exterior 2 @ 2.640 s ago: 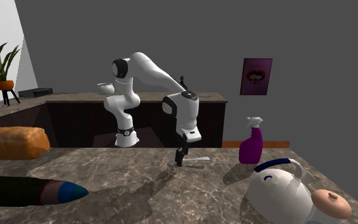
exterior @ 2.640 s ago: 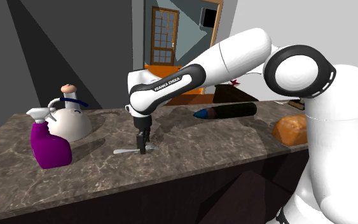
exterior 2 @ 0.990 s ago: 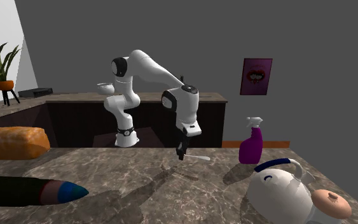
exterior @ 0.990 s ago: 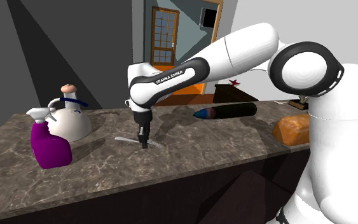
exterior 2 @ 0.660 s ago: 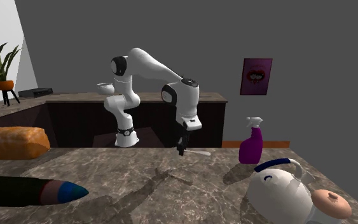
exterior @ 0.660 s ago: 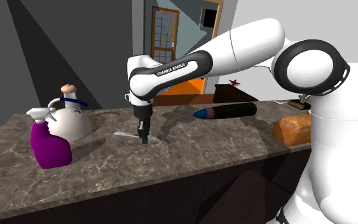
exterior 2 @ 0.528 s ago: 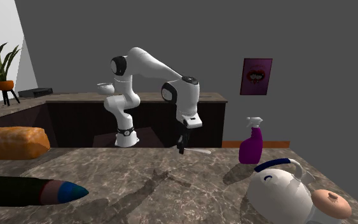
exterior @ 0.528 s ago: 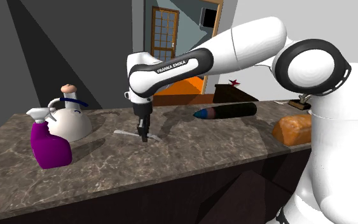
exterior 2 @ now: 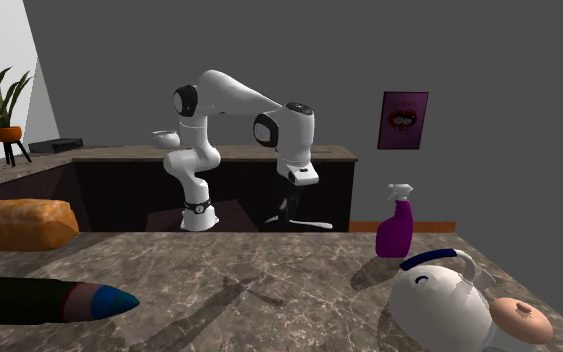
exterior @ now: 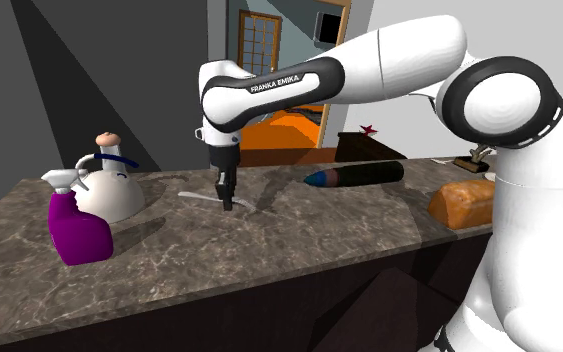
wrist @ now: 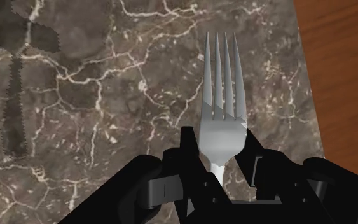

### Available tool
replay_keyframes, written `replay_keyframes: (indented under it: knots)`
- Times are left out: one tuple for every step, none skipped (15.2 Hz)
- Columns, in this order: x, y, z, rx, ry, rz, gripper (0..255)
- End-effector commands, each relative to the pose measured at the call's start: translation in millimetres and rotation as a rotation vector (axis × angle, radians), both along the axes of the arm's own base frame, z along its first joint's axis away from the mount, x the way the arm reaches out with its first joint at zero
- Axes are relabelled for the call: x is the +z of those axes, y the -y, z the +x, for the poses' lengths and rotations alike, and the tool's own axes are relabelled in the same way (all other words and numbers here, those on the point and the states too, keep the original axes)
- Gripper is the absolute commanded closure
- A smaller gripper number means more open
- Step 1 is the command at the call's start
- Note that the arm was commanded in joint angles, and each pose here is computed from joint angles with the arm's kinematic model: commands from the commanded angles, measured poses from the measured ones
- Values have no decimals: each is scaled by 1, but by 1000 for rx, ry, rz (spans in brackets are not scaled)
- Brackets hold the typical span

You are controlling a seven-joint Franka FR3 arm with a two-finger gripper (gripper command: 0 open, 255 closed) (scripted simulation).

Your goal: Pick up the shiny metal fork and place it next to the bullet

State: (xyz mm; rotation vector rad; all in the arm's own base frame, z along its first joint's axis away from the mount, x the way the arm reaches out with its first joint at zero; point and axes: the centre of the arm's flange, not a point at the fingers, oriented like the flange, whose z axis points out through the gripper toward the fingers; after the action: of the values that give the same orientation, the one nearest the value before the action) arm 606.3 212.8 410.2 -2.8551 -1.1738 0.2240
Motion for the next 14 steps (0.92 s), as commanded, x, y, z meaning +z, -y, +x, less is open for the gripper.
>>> replay_keyframes:
  knots:
    - [11,1,0,0,0,0,255]
    - [17,1,0,0,0,0,255]
    - [22,1,0,0,0,0,255]
    - [27,1,0,0,0,0,255]
    - [32,1,0,0,0,0,255]
    - [38,1,0,0,0,0,255]
    - [43,1,0,0,0,0,255]
    - [48,1,0,0,0,0,255]
    - [54,1,0,0,0,0,255]
    - [59,1,0,0,0,0,255]
    - [61,1,-1,0,0,0,255]
    - [61,13,-5,0,0,0,255]
    - [61,26,-9,0,0,0,255]
    - [61,38,-14,0,0,0,255]
